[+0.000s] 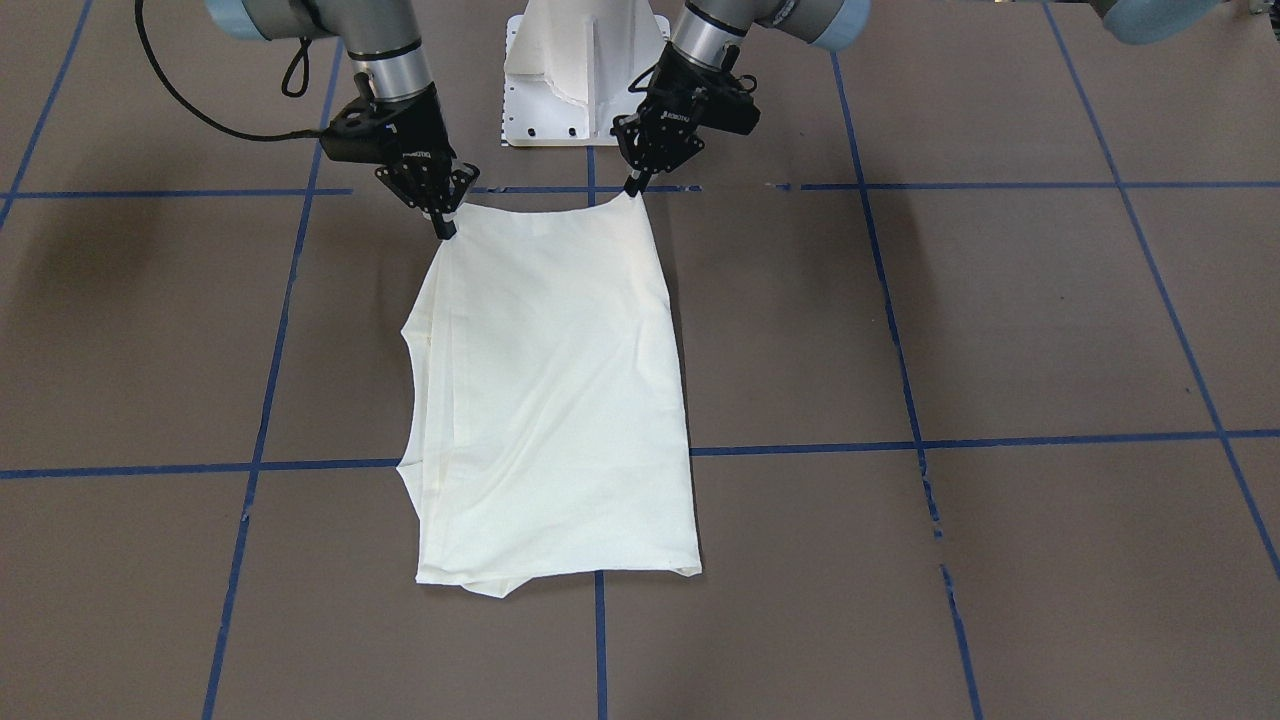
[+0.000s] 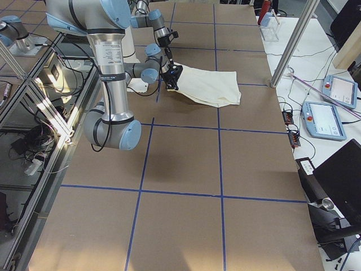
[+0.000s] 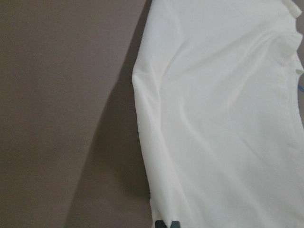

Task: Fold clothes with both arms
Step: 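Lift the near edge with both grippers and fold it toward the far edge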

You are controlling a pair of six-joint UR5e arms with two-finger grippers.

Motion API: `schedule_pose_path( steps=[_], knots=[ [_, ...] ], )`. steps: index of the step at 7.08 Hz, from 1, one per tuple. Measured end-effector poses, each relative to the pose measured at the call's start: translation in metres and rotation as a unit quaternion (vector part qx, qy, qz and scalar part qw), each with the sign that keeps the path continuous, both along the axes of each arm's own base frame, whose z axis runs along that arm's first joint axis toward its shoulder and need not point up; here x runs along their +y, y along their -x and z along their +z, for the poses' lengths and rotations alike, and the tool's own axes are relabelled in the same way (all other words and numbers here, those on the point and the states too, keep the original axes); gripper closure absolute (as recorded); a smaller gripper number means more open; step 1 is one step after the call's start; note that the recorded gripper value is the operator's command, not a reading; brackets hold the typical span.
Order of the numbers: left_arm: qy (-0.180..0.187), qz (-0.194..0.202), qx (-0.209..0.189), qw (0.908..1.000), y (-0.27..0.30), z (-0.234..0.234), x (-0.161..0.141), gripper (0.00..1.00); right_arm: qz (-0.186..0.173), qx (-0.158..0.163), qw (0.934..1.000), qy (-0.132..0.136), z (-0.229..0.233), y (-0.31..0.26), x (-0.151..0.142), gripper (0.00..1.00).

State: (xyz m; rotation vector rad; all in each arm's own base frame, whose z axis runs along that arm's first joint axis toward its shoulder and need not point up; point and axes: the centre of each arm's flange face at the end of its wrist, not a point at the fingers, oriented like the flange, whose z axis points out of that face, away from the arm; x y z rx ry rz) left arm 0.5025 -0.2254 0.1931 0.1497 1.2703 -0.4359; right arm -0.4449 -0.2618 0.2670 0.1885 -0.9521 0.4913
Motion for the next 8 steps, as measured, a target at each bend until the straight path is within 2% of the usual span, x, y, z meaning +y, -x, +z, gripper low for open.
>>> schedule_pose_path(
  steps=[2,3,4,5,8],
  knots=[
    [0.012,0.047,-0.009,0.9988,0.077,-0.054,0.020,1.00,-0.021,-0.019,0.9994,0.022,-0.049,-0.050,0.028,1.00],
    [0.008,0.056,-0.018,0.9982,0.091,-0.060,0.020,1.00,-0.024,-0.012,0.9993,0.027,-0.051,-0.052,0.031,1.00],
    [-0.011,0.053,-0.032,0.9980,0.091,-0.063,0.007,1.00,-0.017,0.003,0.9994,0.030,-0.045,-0.039,0.021,1.00],
    [-0.028,0.040,-0.049,0.9976,0.083,-0.064,-0.016,1.00,-0.001,0.016,0.9993,0.033,-0.040,-0.025,0.000,1.00],
    [-0.059,-0.010,-0.107,0.9925,0.057,-0.064,-0.107,1.00,0.036,0.061,0.9961,0.052,-0.021,0.001,-0.097,1.00]
  ],
)
